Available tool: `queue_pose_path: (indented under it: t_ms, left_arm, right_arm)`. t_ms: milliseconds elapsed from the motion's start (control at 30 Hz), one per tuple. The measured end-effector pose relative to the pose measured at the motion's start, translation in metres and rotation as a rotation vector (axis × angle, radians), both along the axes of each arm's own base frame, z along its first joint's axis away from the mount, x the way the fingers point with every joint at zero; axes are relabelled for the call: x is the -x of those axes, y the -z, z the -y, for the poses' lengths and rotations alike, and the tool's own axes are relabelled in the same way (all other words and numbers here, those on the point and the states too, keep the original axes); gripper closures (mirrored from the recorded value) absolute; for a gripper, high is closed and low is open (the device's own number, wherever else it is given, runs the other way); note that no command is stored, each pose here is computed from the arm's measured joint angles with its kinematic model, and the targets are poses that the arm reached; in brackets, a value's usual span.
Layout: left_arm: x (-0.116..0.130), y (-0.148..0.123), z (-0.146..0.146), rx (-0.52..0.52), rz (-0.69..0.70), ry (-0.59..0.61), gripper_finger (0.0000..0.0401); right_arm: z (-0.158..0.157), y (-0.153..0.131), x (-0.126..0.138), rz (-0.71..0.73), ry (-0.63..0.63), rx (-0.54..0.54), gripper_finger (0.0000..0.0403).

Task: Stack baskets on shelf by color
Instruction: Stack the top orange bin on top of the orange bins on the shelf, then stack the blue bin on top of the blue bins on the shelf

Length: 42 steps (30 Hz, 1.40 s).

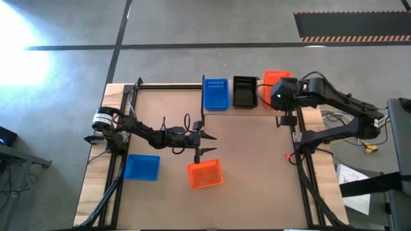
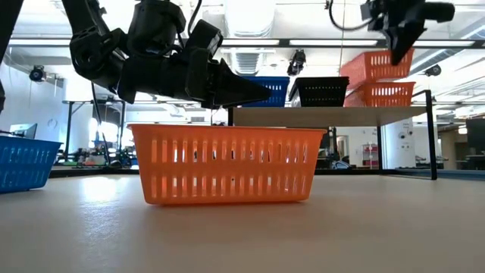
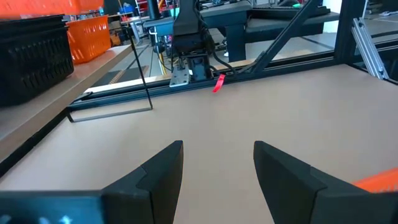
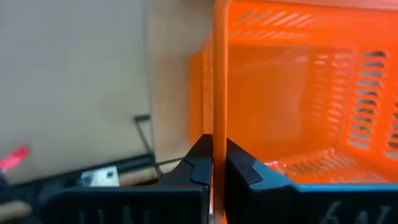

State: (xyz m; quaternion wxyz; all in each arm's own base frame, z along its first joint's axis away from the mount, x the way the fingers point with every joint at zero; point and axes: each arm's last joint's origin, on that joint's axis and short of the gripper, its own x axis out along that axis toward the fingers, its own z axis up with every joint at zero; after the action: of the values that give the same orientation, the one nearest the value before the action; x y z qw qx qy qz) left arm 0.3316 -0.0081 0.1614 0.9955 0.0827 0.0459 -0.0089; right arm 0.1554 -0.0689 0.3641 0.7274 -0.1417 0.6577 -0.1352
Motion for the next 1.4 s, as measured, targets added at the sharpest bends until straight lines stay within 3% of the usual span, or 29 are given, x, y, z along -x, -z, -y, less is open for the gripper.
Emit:
queue_pose_path:
  t_ms: [300,433,833,967,1133,1267,1400]
  left_arm:
    - [-0.001,-0.001,0.0,0.0,0.003,0.0,0.0221]
    - [-0.001,-0.002,0.0,0.001,0.008,0.0,0.0221]
    - [-0.001,-0.002,0.0,0.001,0.008,0.0,0.0221]
    - [-0.001,-0.002,0.0,0.002,0.008,0.0,0.0221]
    - [-0.001,-0.002,0.0,0.002,0.008,0.0,0.0221]
    - [-0.001,-0.001,0.0,0.0,0.006,0.0,0.0221]
    - [0.005,-0.002,0.0,-0.007,-0.01,0.002,0.0221]
  right_arm:
    - [0.011,0.012,0.0,-0.078,-0.035,-0.02,0.0394]
    - [0.014,0.013,0.002,-0.122,-0.005,0.061,0.0381]
    - [0.012,0.009,0.008,-0.08,0.015,0.101,0.0254]
    - [0.009,0.003,0.01,0.028,0.006,0.08,0.0229]
    - [0.005,-0.001,0.014,0.2,0.071,0.043,0.0229]
    - [-0.001,0.01,0.011,0.395,0.141,-0.113,0.0239]
    - [-0.017,0.044,-0.005,0.522,0.149,-0.261,0.0248]
